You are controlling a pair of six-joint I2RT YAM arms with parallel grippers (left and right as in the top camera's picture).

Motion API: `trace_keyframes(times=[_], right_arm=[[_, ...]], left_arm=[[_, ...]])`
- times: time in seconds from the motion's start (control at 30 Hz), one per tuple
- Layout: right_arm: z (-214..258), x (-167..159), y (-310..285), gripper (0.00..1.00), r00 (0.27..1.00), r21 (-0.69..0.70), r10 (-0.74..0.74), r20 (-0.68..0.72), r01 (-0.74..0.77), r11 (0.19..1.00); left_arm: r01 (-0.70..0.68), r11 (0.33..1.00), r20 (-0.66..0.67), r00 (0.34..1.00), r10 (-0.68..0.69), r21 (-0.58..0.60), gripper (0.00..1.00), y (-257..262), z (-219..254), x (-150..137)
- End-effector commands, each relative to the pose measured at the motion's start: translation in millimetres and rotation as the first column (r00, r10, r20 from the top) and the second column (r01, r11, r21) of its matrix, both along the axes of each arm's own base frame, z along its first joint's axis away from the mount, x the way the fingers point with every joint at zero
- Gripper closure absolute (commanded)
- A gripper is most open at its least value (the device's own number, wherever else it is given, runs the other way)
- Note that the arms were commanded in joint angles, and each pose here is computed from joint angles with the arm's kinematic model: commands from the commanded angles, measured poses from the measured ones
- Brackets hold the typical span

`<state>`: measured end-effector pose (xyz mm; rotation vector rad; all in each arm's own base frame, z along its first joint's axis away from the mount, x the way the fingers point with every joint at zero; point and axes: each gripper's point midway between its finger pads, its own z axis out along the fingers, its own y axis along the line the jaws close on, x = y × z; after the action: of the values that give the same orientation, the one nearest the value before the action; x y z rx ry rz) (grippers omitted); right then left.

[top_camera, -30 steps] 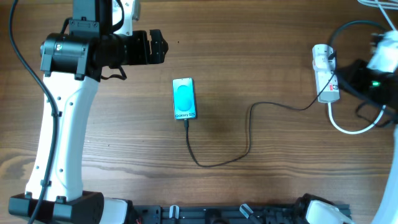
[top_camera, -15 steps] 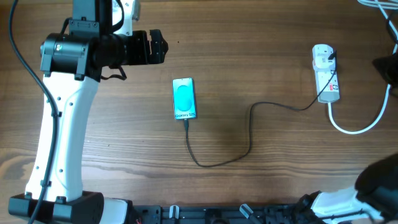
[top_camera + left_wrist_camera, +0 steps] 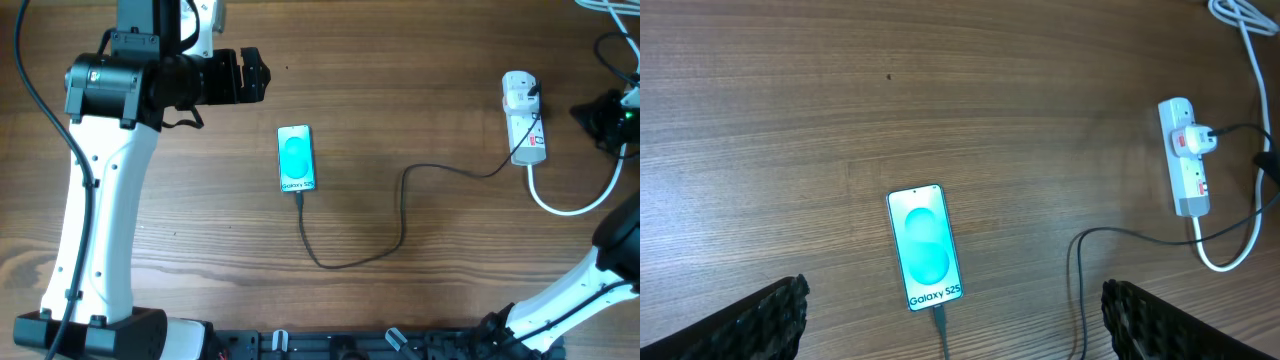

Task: Plug charger to phone and switch on socket

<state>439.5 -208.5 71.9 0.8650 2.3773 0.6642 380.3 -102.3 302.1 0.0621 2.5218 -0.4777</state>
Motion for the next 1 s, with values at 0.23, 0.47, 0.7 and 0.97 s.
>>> trace_keyframes(times=[0.23, 0.47, 0.7, 0.97], right_arm=[[-40.8, 18.6, 28.6, 0.96, 0.995, -0.050, 0.057, -0.088, -0.061, 0.997], [-44.1, 20.6, 29.9, 0.96, 0.993, -0.081, 0.059, -0.101, -0.067, 0.994], [-49.5, 22.3, 37.5, 0.96, 0.989, -0.124, 0.073, -0.131, -0.089, 0.988], [-55.3, 20.9, 47.3, 0.96, 0.980, -0.161, 0.094, -0.175, -0.123, 0.979]], left_arm=[[-0.009, 1.000, -0.005, 1.000, 0.009, 0.009, 0.00, 3.0, -2.6, 1.5], [-0.009, 1.000, -0.005, 1.000, 0.009, 0.009, 0.00, 2.9, -2.6, 1.5], [-0.009, 1.000, -0.005, 1.000, 0.009, 0.009, 0.00, 3.0, -2.6, 1.5], [-0.009, 1.000, -0.005, 1.000, 0.009, 0.009, 0.00, 3.0, -2.6, 1.5]])
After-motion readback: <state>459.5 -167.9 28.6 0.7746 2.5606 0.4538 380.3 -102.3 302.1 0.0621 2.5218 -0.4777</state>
